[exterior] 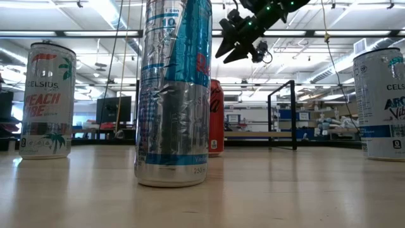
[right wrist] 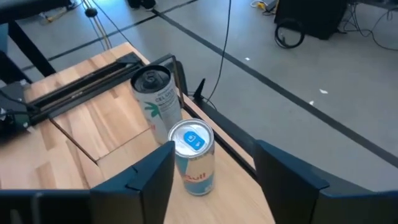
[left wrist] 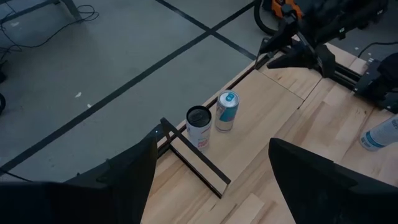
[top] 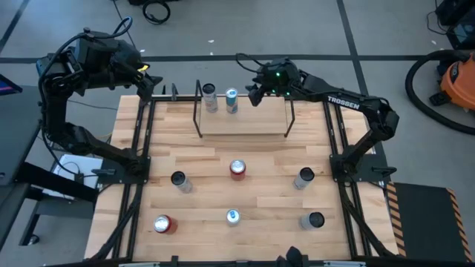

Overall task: Place canned beverage on shelf
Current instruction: Put the right red-black soda can on the shelf

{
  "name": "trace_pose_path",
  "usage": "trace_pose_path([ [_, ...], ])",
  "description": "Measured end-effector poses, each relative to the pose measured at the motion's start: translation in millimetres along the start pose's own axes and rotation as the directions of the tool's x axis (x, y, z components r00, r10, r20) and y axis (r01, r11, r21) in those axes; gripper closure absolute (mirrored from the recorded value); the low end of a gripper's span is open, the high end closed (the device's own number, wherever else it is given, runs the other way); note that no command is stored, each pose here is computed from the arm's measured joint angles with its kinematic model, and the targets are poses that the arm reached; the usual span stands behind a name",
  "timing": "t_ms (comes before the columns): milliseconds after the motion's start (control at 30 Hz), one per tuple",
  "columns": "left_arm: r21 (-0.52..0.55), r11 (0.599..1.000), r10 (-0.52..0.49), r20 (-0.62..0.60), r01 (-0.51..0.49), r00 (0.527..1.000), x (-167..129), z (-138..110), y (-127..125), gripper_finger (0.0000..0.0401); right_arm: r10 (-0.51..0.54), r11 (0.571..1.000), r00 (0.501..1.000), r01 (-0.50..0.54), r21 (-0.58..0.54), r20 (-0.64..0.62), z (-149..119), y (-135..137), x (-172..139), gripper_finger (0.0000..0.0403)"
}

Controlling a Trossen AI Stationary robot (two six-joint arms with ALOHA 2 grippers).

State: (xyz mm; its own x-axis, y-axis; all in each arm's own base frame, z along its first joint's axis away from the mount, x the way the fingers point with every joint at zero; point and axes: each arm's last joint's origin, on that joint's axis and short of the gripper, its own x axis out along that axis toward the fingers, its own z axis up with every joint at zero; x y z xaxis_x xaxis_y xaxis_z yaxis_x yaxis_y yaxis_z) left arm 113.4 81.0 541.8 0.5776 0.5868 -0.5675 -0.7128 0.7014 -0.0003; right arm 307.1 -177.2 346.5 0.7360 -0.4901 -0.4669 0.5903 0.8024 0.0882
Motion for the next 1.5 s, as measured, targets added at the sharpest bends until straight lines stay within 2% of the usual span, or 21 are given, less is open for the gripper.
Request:
trace_pose_path([
  [367, 0.000, 1.000, 0.000, 0.000, 0.000, 1.000, 0.0, 0.0, 0.0, 0.0090, -0.003, 0.999, 1.000, 0.002, -0.046, -0.019, -1.8, -0.3, 0.0, 0.0069],
  [567, -0.017, 1.000, 0.000, -0.001, 0.000, 1.000, 0.1, 0.0, 0.0, 0.0090, 0.040, 0.997, 0.999, -0.042, -0.068, -0.024, -2.0, 1.0, -0.1, 0.0036],
  [700, -0.025, 1.000, 0.000, 0.000, 0.000, 1.000, 0.0, 0.0, 0.0, 0.0090, 0.135, 0.990, 0.990, -0.136, -0.034, -0.037, -2.3, 3.7, -0.3, 0.0032],
  [800, -0.026, 1.000, 0.000, 0.000, 0.000, 1.000, 0.0, 0.0, 0.0, 0.0090, 0.252, 0.968, 0.966, -0.253, 0.002, -0.052, -2.8, 7.4, -1.0, 0.0034],
  [933, -0.031, 1.000, 0.000, 0.000, 0.000, 1.000, 0.0, 0.0, 0.0, 0.0090, 0.452, 0.892, 0.888, -0.450, 0.040, -0.080, -4.2, 17.8, -3.6, 0.0037],
  [1033, -0.045, 0.999, 0.000, 0.000, 0.000, 1.000, 0.0, -0.1, 0.0, 0.0090, 0.533, 0.846, 0.840, -0.533, 0.034, -0.100, -6.8, 33.7, -6.3, 0.0038],
  [1200, -0.045, 0.999, 0.000, -0.001, 0.000, 1.000, 0.0, 0.0, 0.0, 0.0090, 0.574, 0.815, 0.807, -0.579, 0.003, -0.139, -14.1, 63.2, -11.6, 0.0038],
  [1367, -0.045, 0.999, 0.000, 0.000, 0.000, 1.000, -0.1, -0.1, 0.0, 0.0090, 0.601, 0.786, 0.755, -0.618, 0.019, -0.263, -31.1, 90.7, -20.5, 0.0038],
  [1400, -0.045, 0.999, 0.000, 0.000, 0.000, 1.000, -0.1, -0.1, 0.0, 0.0090, 0.590, 0.791, 0.754, -0.612, 0.018, -0.289, -35.1, 96.2, -22.6, 0.0038],
  [1500, -0.045, 0.999, 0.000, 0.000, 0.000, 1.000, 0.0, 0.0, 0.0, 0.0090, 0.492, 0.845, 0.801, -0.533, -0.033, -0.341, -46.0, 111.2, -28.5, 0.0038],
])
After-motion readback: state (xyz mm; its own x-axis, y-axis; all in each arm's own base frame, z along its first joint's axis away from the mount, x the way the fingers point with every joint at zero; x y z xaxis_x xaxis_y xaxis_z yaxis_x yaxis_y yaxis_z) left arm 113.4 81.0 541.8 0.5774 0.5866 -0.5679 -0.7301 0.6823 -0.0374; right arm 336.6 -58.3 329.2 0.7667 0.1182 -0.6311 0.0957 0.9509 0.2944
